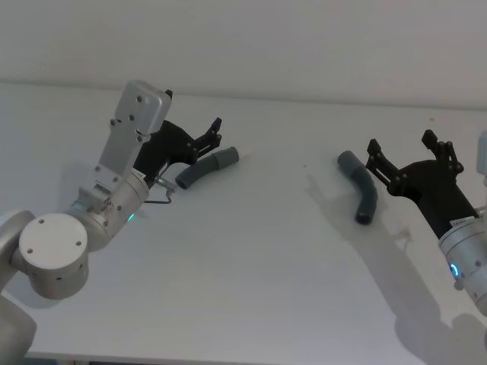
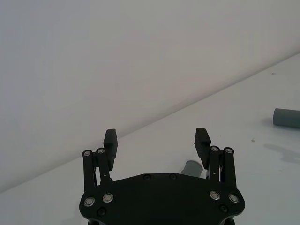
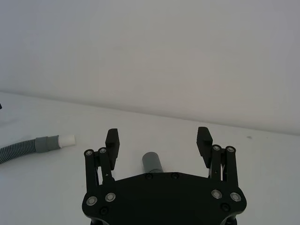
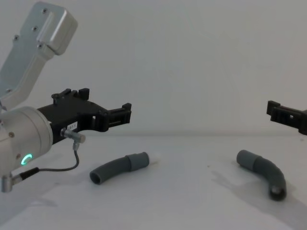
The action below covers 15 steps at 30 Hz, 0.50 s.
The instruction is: Use both hands to pick up one end of the pipe from the table, align the ends, and insert them.
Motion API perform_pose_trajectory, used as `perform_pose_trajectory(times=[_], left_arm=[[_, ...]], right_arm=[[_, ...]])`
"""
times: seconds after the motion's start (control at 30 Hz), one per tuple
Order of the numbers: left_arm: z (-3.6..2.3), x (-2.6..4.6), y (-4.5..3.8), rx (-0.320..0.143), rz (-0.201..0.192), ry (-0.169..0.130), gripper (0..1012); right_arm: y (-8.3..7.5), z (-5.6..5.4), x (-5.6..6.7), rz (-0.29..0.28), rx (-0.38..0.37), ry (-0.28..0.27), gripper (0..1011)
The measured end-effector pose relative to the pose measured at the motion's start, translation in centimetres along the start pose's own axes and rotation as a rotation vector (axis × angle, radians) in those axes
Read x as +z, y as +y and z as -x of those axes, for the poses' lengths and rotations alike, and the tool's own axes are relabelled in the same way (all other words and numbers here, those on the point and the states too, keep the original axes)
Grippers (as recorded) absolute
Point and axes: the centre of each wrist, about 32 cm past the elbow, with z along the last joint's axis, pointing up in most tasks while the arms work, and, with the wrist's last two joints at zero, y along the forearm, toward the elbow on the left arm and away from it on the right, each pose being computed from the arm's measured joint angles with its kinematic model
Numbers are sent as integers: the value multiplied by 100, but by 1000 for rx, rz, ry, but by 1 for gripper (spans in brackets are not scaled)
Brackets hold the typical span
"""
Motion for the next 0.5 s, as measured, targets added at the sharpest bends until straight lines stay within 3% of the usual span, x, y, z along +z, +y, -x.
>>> perform_pose_trajectory(times=[0.5], left_arm=[[0, 0, 0, 0, 0, 0, 1002]], right_arm=[[0, 0, 0, 0, 0, 0, 1004]])
